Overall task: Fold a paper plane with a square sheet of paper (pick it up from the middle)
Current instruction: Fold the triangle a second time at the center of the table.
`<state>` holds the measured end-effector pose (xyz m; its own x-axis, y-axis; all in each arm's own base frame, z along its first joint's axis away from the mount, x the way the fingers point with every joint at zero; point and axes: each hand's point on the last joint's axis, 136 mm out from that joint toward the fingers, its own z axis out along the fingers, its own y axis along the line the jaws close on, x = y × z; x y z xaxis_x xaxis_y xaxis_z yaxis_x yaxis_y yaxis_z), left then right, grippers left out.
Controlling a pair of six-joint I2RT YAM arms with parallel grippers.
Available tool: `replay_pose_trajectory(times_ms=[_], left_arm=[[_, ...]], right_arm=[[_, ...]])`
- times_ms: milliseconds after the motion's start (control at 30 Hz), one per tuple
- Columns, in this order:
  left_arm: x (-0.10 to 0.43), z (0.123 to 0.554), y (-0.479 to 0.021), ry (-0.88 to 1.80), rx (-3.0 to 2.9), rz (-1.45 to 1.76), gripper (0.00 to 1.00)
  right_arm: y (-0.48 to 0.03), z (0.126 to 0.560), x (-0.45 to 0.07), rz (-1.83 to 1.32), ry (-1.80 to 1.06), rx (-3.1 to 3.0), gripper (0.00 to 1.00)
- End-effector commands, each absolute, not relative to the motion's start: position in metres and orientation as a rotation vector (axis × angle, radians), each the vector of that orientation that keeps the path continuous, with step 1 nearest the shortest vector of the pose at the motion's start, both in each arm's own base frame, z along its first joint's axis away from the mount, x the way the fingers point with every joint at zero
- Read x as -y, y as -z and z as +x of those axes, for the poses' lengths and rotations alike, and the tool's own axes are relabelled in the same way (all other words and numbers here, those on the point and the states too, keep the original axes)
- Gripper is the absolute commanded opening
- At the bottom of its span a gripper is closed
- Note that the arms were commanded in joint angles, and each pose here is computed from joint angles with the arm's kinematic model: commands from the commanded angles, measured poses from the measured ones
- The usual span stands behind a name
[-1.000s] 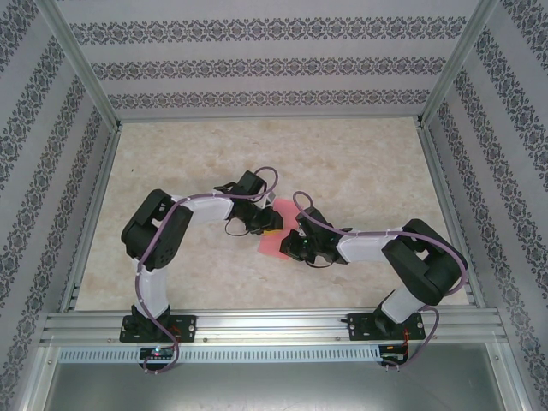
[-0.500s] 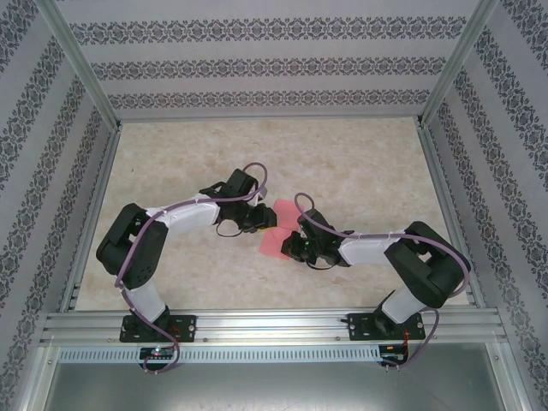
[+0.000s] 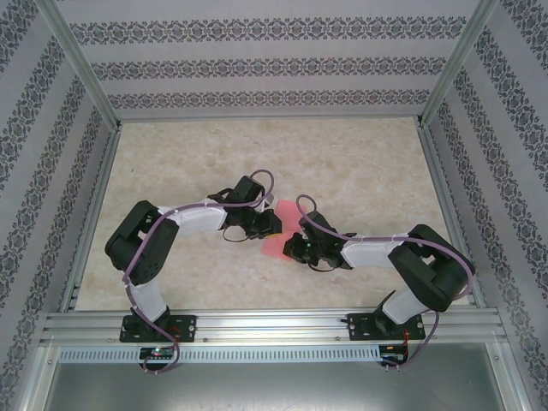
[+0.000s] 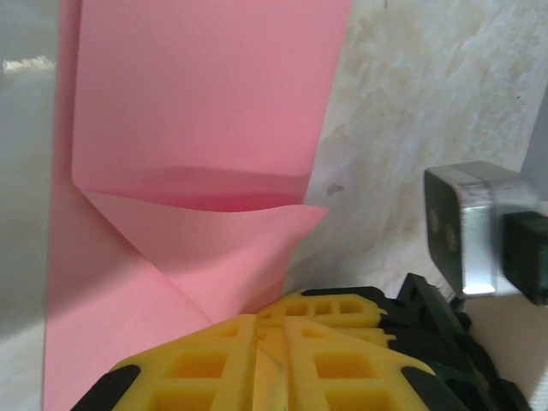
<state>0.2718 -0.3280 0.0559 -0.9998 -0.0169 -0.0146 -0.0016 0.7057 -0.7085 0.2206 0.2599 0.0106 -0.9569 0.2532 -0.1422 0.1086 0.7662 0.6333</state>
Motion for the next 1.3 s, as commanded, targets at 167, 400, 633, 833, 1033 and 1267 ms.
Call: replay_pose_trajectory(times_ms=[167, 400, 633, 833, 1033, 1267], left_arm=[[0.344, 0.271, -0.035, 1.218, -2.902, -0.015, 0.17], [0.349, 0.271, -0.031, 1.237, -2.9, 0.003, 0.17], [0.326, 0.285, -0.01, 0.979, -2.929, -0.073, 0.16], [0.314, 0.301, -0.009, 0.914, -2.901, -0.134, 0.15], [0.299, 0.313, -0.005, 0.869, -2.891, -0.191, 0.14], [0.288, 0.327, -0.006, 0.876, -2.885, -0.219, 0.16]], right_arm=[[0.023, 0.2, -0.23, 0.341, -0.758, -2.856, 0.1], [0.025, 0.199, -0.226, 0.359, -0.746, -2.855, 0.1], [0.029, 0.195, -0.222, 0.365, -0.717, -2.877, 0.08], [0.033, 0.192, -0.217, 0.375, -0.683, -2.893, 0.05], [0.032, 0.192, -0.217, 0.376, -0.677, -2.895, 0.04], [0.033, 0.191, -0.217, 0.378, -0.672, -2.904, 0.04]])
